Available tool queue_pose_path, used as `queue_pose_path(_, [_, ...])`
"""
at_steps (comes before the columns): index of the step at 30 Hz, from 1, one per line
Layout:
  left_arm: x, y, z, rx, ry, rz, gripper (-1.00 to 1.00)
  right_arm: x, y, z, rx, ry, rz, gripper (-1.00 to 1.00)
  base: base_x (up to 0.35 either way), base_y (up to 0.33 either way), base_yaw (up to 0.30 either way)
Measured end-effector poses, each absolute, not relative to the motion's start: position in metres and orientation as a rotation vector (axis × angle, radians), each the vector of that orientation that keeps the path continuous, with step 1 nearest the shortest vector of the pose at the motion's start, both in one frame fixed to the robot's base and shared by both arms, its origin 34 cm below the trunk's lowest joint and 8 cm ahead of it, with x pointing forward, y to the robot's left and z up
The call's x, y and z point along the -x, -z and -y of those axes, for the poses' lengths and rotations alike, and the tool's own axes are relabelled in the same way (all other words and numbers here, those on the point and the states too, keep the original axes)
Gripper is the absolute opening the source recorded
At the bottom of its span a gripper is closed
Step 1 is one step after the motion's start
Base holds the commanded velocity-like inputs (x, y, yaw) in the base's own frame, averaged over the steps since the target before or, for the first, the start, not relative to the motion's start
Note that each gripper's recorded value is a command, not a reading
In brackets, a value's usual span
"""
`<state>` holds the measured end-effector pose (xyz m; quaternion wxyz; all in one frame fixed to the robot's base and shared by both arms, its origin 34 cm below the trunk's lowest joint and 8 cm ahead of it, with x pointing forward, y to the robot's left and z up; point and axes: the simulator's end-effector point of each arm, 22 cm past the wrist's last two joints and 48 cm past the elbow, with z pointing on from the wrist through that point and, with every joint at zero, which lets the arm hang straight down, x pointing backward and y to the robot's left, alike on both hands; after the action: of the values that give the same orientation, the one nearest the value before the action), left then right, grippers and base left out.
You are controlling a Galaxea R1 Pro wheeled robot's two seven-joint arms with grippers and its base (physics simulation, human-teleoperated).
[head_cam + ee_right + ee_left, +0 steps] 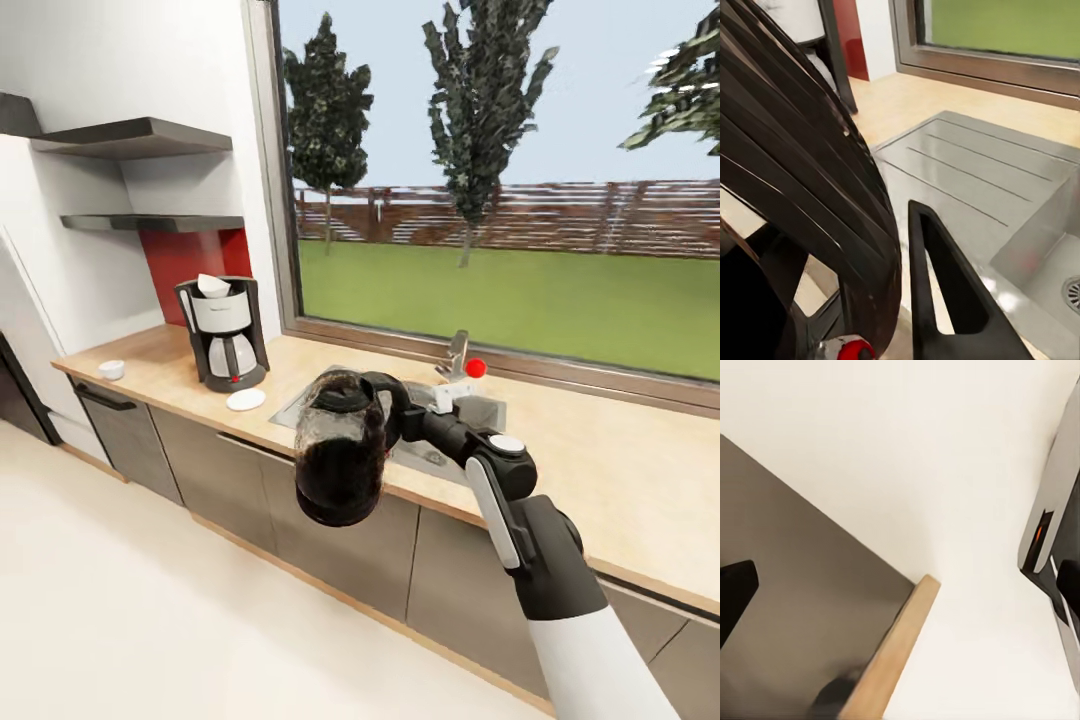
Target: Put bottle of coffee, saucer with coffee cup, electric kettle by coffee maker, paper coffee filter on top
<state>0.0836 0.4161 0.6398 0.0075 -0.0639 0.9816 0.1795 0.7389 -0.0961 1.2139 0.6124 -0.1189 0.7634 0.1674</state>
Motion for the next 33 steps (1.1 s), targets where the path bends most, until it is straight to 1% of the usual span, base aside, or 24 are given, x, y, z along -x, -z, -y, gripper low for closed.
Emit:
queue_pose_path(7, [-0.084, -0.64, -0.416, 0.2, -0.561, -3.069, 1.0, -0.735, -1.213, 0.083, 0.314, -0.389, -1.76, -1.0, 0.0, 0.0, 0.276])
queue_pose_path(33, [-0.088, -0.639, -0.415, 0.205, -0.558, -3.058, 1.0, -0.734, -1.212, 0.082, 0.317, -0.389, -1.76, -1.0, 0.0, 0.0, 0.279])
